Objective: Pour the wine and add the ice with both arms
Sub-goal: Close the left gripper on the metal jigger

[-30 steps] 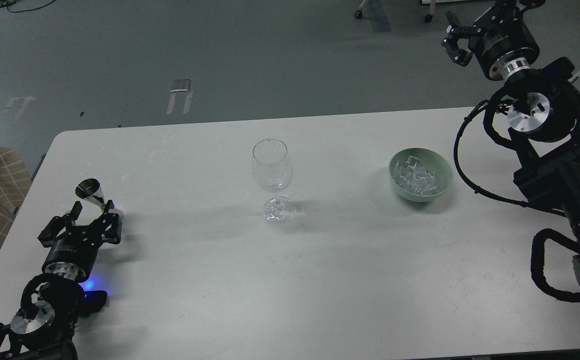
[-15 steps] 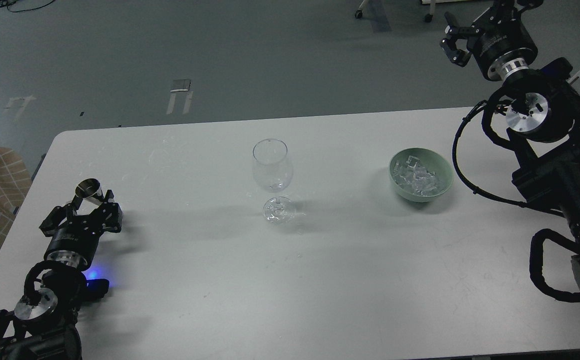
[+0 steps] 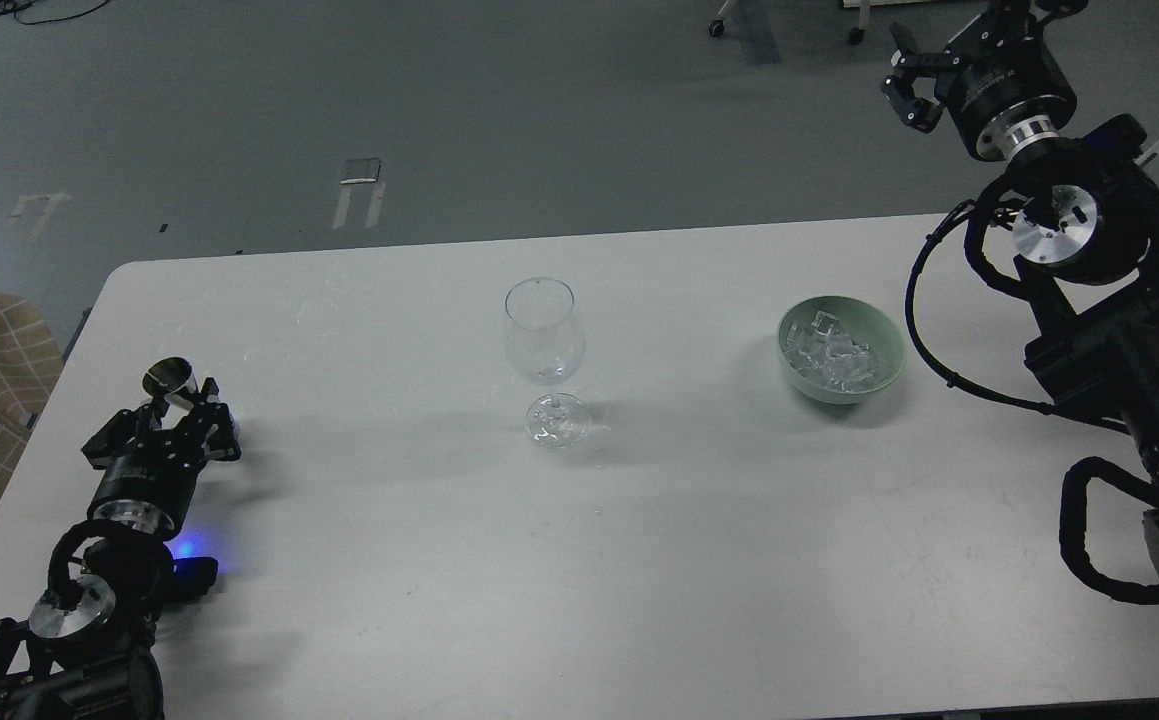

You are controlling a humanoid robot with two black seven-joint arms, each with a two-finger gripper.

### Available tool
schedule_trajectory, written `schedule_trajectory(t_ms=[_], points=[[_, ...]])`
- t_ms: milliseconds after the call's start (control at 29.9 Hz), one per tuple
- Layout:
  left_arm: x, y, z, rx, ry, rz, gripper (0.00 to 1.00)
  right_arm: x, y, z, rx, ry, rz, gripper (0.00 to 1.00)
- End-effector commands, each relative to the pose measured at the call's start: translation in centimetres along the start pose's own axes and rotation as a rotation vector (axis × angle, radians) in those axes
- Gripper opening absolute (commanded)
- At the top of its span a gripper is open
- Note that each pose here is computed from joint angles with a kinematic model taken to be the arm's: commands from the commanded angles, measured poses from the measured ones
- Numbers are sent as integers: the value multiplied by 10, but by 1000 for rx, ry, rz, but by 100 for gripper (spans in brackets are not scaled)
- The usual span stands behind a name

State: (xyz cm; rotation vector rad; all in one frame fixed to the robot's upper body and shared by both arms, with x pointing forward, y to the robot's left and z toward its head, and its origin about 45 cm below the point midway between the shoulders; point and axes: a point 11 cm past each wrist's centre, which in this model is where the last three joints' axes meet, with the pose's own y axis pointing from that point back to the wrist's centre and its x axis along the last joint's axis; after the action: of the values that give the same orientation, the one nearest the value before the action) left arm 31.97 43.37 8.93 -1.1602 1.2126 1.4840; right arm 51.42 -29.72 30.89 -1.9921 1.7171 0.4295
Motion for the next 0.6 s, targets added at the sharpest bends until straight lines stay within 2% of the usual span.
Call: schedule_trajectory(t_ms=[0, 167, 568], points=[[-3, 0, 0, -1, 3, -18, 35, 0, 0, 0, 0, 0, 0, 100], [-4, 1, 0, 1, -8, -44, 27, 0, 0, 0, -1, 1, -1, 100], [-13, -1, 0, 6, -15, -90, 18, -1, 0, 0, -1, 0, -3, 100]])
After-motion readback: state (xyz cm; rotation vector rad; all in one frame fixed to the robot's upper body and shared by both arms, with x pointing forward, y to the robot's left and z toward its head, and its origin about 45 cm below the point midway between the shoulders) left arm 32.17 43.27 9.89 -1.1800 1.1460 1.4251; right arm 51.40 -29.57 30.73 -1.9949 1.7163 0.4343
